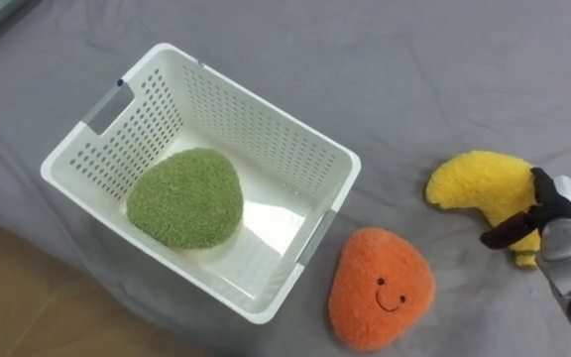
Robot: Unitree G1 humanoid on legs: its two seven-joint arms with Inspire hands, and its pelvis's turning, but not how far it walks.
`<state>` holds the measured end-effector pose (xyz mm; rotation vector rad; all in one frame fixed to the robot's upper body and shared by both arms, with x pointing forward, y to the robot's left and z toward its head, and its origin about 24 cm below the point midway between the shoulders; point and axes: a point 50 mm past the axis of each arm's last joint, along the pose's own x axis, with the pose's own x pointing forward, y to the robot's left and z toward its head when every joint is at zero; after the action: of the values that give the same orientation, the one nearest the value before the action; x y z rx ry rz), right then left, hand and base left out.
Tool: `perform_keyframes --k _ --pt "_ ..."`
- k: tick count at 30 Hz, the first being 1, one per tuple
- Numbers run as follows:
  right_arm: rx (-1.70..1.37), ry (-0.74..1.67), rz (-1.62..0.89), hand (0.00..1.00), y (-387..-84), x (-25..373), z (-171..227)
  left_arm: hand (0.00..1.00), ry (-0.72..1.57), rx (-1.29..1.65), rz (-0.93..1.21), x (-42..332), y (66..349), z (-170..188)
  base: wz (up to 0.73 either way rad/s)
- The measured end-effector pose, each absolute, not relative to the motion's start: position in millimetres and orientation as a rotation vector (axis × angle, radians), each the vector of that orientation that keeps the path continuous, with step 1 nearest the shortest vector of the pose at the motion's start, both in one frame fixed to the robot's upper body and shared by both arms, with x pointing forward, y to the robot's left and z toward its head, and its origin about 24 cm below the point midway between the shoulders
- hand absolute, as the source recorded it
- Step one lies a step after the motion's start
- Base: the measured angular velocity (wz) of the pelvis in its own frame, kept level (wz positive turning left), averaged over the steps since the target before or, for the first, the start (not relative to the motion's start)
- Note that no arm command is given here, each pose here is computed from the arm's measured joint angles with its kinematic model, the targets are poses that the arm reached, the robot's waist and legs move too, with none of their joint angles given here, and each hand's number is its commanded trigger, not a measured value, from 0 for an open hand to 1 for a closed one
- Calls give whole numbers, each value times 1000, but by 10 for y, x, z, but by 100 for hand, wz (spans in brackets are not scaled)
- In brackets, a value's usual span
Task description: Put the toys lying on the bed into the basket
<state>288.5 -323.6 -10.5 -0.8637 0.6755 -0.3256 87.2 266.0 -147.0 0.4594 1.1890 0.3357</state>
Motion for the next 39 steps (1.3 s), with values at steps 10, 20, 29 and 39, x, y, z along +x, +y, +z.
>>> perform_keyframes --k 10,20,29,39 --pt "-901 650 -409 100 -3410 2895 39 0 1189 473 301 877 2616 -1487 4" --pt "-887 681 -421 100 -3407 2846 -31 0 1198 491 258 907 2581 -1504 1" --pt "-878 670 -497 100 -3453 2805 -32 0 1158 464 257 1008 2568 -1482 9" --pt "-926 632 -549 100 -3608 2771 79 0 1126 481 263 1069 2633 -1442 4"
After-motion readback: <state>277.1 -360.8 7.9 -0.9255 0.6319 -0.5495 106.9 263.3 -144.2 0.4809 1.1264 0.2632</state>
